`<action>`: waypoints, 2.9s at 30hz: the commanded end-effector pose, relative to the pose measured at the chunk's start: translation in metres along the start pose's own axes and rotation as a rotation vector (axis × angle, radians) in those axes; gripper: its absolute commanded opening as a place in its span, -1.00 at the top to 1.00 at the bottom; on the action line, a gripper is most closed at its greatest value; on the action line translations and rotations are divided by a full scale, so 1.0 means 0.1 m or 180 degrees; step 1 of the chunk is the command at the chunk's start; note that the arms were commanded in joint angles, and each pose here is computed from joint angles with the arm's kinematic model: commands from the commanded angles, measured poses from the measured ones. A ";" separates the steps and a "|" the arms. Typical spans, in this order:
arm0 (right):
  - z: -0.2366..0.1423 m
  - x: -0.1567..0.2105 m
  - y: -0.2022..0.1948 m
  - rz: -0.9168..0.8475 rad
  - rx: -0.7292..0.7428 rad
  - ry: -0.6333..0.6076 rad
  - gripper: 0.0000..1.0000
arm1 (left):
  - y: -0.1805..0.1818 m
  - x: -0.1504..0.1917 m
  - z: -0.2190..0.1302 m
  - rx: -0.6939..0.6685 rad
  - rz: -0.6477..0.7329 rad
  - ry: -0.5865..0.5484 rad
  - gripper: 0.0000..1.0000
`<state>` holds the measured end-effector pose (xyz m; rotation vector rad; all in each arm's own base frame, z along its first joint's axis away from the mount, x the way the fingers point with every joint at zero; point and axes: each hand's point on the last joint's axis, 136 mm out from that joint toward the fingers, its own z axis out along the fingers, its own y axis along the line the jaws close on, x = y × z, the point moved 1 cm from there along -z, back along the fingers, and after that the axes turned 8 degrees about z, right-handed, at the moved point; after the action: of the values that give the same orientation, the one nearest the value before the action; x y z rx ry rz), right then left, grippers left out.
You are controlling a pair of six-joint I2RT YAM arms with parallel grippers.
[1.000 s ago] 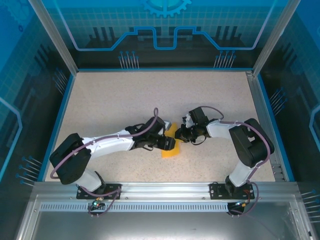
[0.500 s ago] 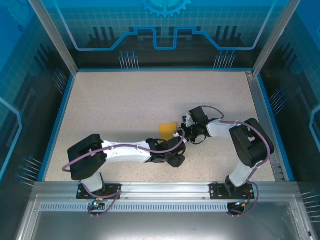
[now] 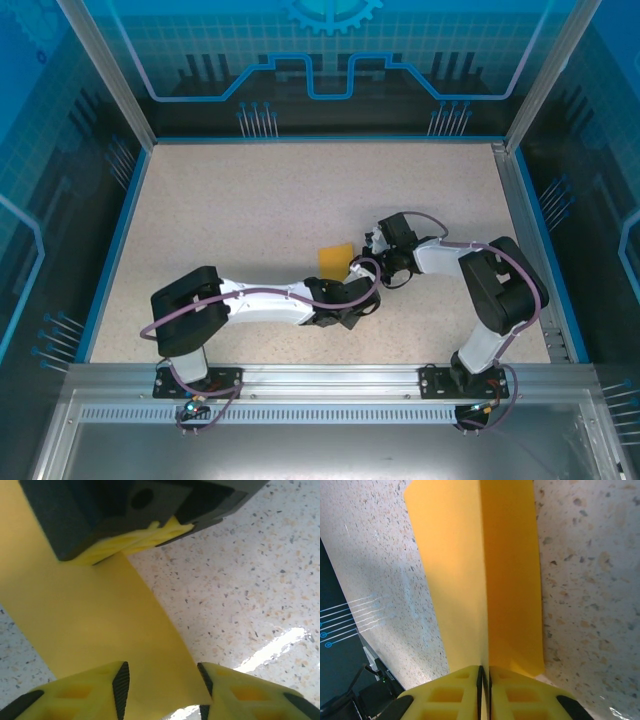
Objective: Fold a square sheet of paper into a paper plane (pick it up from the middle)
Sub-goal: Third fold the triangle at the center of the table.
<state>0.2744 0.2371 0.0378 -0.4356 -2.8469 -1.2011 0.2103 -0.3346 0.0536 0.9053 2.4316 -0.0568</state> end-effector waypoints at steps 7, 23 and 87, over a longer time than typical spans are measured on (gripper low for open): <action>-0.03 -0.02 -0.06 0.0112 0.0034 0.0036 0.72 | 0.08 -0.08 -0.14 -0.0100 0.0039 -0.0145 0.65; -0.38 -0.12 0.00 -0.0100 0.0211 -0.0263 0.33 | 0.14 -0.08 -0.21 0.1110 -0.0509 -0.0190 0.97; 0.28 -0.27 -0.12 -0.0534 0.1106 0.0260 0.69 | 0.75 0.08 0.33 0.1439 -0.1024 0.0199 0.75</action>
<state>0.3141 0.2454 0.0213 -0.1369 -3.0118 -0.7846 0.2591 -0.2767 0.0305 0.6612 2.6711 -0.7400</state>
